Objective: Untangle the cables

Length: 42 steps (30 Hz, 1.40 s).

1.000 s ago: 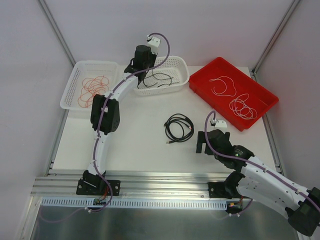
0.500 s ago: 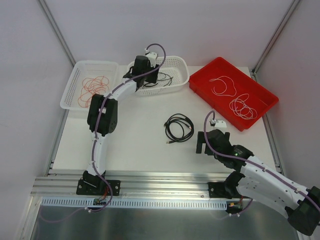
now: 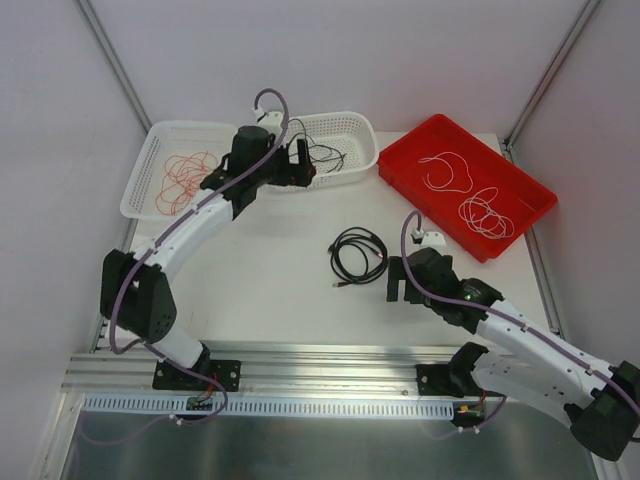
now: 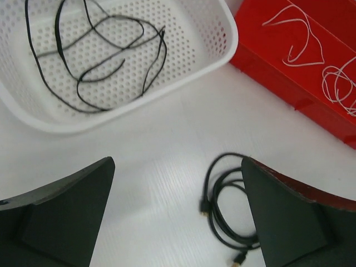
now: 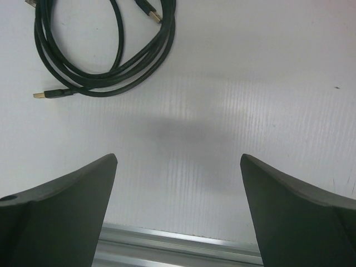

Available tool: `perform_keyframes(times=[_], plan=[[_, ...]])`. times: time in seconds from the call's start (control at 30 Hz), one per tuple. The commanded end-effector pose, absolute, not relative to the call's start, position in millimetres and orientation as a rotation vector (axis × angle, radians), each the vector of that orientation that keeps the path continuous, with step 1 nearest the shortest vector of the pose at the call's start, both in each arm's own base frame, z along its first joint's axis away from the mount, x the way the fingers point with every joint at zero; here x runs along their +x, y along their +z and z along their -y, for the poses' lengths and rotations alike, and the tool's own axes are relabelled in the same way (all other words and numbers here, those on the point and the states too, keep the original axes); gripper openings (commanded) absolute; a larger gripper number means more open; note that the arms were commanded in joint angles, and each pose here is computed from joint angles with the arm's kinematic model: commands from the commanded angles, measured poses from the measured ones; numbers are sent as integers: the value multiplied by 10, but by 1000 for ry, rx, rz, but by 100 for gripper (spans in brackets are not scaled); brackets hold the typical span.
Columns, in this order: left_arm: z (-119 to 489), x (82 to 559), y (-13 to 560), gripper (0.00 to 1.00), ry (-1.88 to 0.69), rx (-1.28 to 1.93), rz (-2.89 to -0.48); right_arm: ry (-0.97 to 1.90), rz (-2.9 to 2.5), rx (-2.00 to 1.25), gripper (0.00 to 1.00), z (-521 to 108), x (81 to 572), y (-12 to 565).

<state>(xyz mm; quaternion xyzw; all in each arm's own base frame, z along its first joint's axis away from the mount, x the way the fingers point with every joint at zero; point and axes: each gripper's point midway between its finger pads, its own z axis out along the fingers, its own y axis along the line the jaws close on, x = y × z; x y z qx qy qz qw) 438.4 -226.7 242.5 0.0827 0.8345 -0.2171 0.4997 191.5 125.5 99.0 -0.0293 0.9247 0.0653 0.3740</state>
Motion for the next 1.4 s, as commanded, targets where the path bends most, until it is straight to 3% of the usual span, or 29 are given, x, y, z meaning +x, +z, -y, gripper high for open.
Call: perform_keyframes(times=[0.0,0.17,0.27,0.37,0.77,1.13,1.23,1.37], plan=[[2010,3836,2023,99,-517,47,-2223,210,-2338,-120,97,-1438,2082,1230],[1663,3128,1799,99,-453,52,-2359,195,-2353,-176,92,-1587,2326,1330],[1443,2866,1781,99,-366,113,-2391,230,-2356,-297,84,-1824,2481,1342],[1162,2763,1718,99,-219,129,-2376,259,-2365,-405,69,-2077,2640,1303],[797,2604,1124,99,37,132,-2528,404,-2480,-560,39,-2867,3042,746],[845,2589,1113,99,0,130,-2539,444,-2601,-626,34,-3056,2899,274],[822,2593,1119,99,17,126,-2534,420,-2614,-633,27,-3034,2854,227],[792,2598,1121,99,38,121,-2529,395,-2583,-632,8,-3004,2814,420]])
